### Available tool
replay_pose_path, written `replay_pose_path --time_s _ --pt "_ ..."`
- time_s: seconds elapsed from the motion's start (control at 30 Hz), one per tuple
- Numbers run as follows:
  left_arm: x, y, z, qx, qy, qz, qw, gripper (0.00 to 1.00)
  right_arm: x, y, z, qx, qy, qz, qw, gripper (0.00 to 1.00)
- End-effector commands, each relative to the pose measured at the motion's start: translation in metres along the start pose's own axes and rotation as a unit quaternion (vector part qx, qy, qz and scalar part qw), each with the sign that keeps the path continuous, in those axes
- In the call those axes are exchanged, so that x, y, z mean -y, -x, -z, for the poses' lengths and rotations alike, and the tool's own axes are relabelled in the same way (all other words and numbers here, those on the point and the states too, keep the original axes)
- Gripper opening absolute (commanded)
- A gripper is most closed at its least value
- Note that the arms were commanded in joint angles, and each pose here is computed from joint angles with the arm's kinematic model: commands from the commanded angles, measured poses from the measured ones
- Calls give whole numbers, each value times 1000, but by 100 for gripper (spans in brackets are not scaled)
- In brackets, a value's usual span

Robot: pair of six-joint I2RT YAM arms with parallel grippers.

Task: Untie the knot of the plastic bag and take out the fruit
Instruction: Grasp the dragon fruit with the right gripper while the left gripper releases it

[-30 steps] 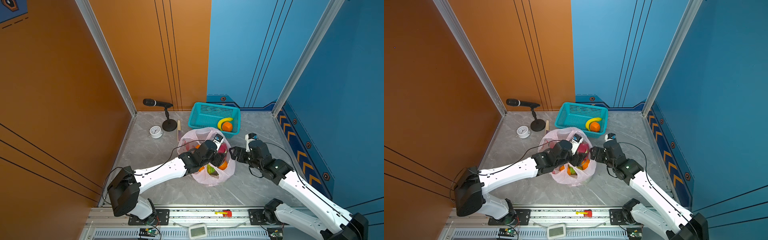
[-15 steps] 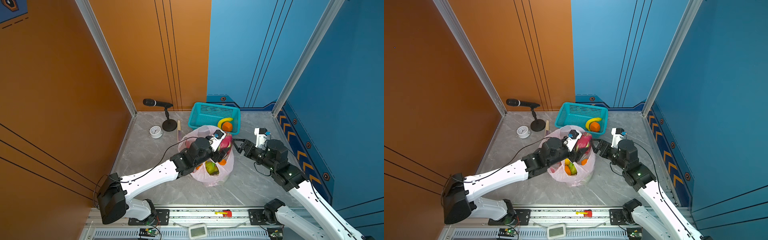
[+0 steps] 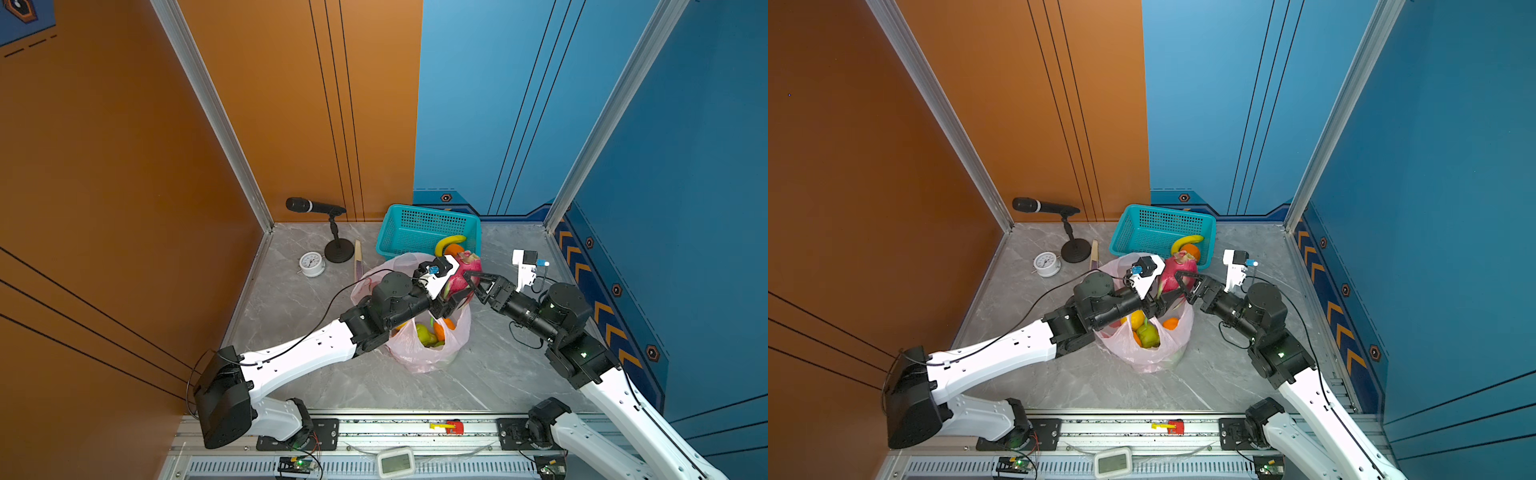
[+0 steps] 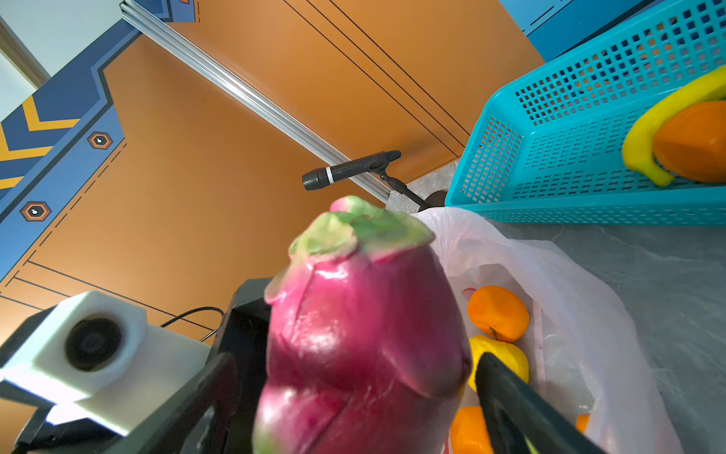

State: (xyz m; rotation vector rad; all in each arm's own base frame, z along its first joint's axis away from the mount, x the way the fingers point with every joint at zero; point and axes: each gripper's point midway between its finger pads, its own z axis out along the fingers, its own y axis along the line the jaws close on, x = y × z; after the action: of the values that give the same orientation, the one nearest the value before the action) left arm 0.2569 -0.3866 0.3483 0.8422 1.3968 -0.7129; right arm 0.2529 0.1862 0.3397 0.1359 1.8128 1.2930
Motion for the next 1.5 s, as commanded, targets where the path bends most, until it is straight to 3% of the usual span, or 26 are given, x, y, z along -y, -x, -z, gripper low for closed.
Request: replay_pose_path --time_s 0.0,0.17,0.43,0.6,0.77,0.83,1.07,1.33,1.47 --pt "10 30 7 54 -25 -20 998 32 -6 1 -3 -4 21 -3 1000 96" --pt "18 32 7 59 -41 -31 997 32 -11 1 -6 -9 32 -4 999 90" --pt "24 26 5 54 -54 -41 996 37 -13 0 -9 -13 36 -6 999 63" --pt "14 26 8 48 -23 -35 998 60 -6 7 -4 9 11 7 1000 53" --pt "7 31 19 41 -3 -26 999 73 -5 24 0 35 -23 30 999 50" --pt "1 33 24 21 10 -15 1000 83 0 34 3 40 -60 34 997 50" --pt "-14 31 49 -53 38 -13 998 99 -2 64 3 57 -96 38 993 48" --pt "-41 44 75 -83 58 -2 995 98 14 99 -17 74 -151 70 983 49" --pt "-60 30 80 -135 80 29 987 98 33 116 -37 67 -190 80 976 49"
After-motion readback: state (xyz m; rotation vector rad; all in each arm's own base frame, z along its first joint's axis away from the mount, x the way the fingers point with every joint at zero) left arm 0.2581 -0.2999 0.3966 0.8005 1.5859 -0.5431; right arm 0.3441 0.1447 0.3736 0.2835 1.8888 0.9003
